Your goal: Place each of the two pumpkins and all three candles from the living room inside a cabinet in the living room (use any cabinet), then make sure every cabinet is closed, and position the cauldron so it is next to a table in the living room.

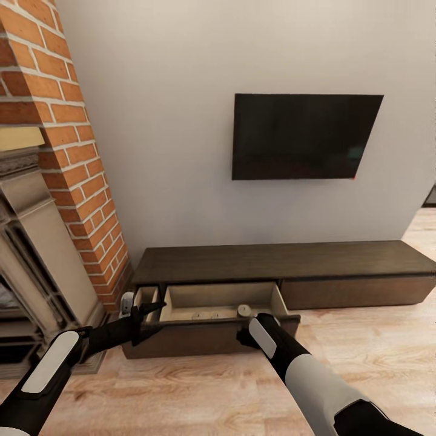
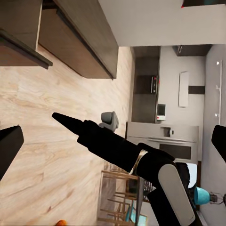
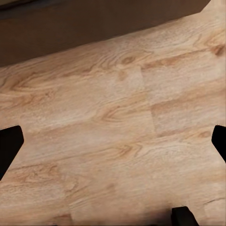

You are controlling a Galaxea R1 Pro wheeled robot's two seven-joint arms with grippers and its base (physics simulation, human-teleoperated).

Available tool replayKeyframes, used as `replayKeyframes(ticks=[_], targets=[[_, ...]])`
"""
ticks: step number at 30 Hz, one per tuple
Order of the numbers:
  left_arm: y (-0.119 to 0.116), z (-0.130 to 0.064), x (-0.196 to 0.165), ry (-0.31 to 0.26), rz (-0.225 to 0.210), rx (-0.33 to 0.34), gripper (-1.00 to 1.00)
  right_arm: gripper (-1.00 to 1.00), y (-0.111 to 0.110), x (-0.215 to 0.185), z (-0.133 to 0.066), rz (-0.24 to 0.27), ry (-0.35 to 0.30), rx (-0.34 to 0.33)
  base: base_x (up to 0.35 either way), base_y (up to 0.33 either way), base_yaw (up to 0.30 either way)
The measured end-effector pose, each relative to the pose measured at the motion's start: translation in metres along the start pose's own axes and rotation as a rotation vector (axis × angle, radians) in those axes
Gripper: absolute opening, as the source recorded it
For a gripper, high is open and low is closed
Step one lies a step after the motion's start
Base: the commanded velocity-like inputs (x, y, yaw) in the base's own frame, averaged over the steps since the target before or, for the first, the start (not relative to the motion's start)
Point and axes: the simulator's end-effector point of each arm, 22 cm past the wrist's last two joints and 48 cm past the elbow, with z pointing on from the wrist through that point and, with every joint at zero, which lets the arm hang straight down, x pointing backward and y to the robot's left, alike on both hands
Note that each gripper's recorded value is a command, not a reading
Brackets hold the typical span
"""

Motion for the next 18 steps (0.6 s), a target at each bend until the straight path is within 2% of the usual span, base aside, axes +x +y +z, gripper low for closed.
replayKeyframes(ticks=[6,18], targets=[[0.010,0.003,0.001,0.001,0.000,-0.001,1.00,1.00,-0.001,0.003,0.009,0.000,0.000,0.000,-0.153,0.000,0.000],[0.017,0.004,0.001,0.000,-0.006,-0.006,1.00,1.00,-0.003,0.005,0.014,0.003,0.000,0.002,-0.011,0.000,0.000]])
